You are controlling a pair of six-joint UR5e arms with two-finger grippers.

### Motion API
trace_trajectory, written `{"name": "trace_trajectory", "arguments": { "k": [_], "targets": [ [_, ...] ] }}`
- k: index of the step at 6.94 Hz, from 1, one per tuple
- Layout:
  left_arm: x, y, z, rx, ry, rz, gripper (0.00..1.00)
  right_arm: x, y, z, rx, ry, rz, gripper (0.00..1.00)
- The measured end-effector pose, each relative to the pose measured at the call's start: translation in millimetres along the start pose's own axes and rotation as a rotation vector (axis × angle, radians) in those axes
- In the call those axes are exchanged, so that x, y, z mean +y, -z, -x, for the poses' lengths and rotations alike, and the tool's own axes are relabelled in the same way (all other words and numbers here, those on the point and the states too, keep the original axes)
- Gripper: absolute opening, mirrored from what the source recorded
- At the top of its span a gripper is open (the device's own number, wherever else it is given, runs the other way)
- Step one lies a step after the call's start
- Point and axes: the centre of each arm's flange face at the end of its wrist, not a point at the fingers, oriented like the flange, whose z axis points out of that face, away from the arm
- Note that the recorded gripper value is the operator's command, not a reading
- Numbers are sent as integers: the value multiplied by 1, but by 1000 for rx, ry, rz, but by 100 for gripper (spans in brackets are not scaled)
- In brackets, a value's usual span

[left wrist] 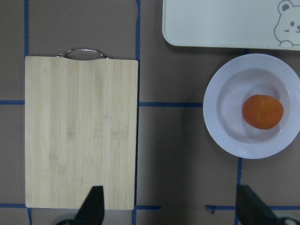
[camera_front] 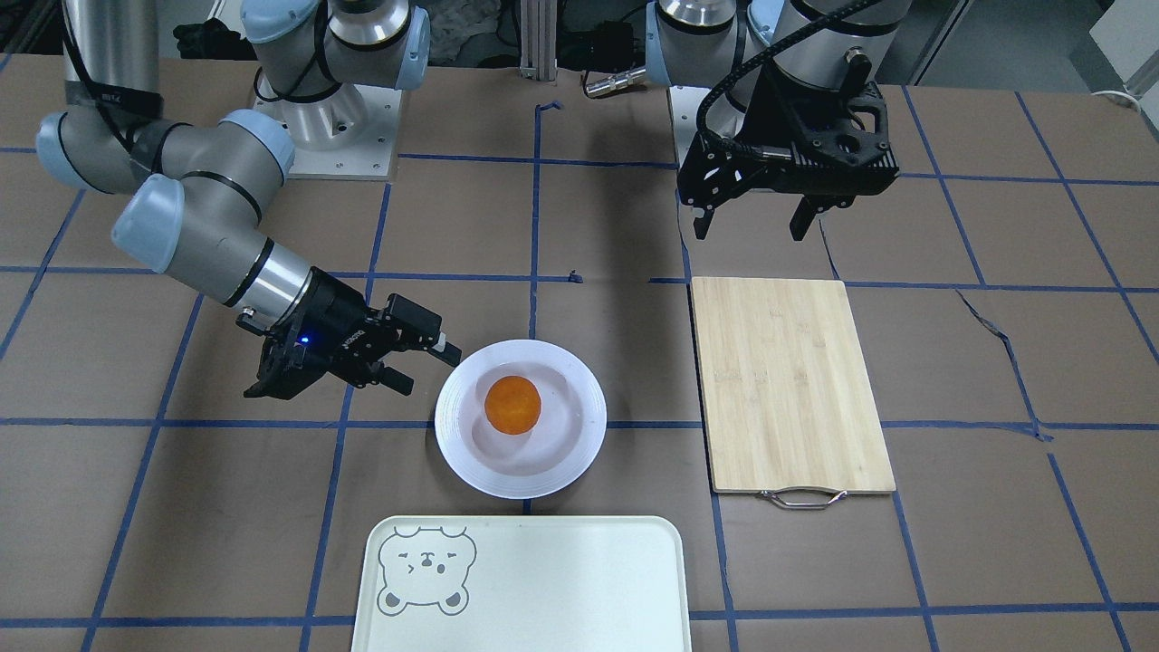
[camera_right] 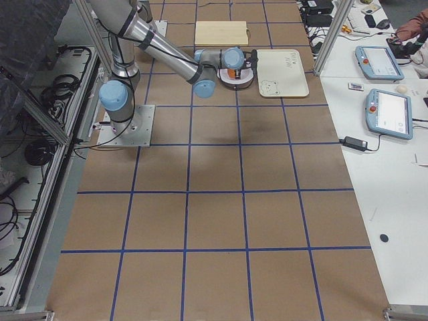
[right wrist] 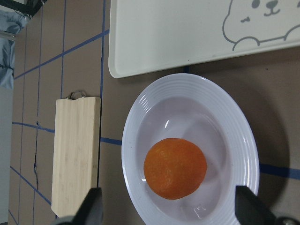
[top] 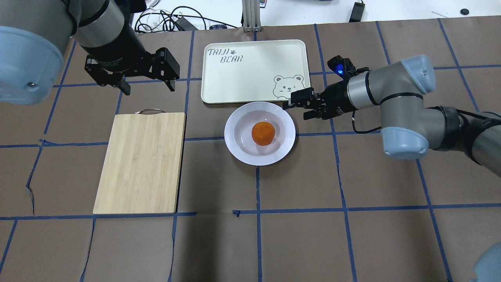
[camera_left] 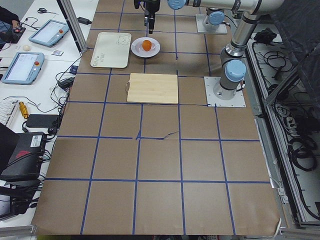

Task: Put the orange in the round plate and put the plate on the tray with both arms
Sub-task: 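Reach the right gripper to the white bowl's rim and grip it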

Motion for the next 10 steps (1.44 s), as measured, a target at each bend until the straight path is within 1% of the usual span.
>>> {"name": "trace_trajectory", "arguments": {
  "k": [1,2,3,6,8,10],
  "targets": [
    [0,0,0,0,0,-1,100,7,-10,-23,-46,-5,-11,100],
    [0,0,0,1,0,-2,100,11,-17,-35,-87,1,-10,100],
    [0,1,0,1,0,-3,100,14,-26,-44,-113,11,-1,100],
    [0,2,0,2,0,-5,100,28,-46,-63,-158,15,33,100],
    [0,2,0,3,1,-5,100,34,-53,-70,-170,31,43,99],
    [0,2,0,3,2,-4,100,38,-58,-74,-174,28,53,99]
  ]
}}
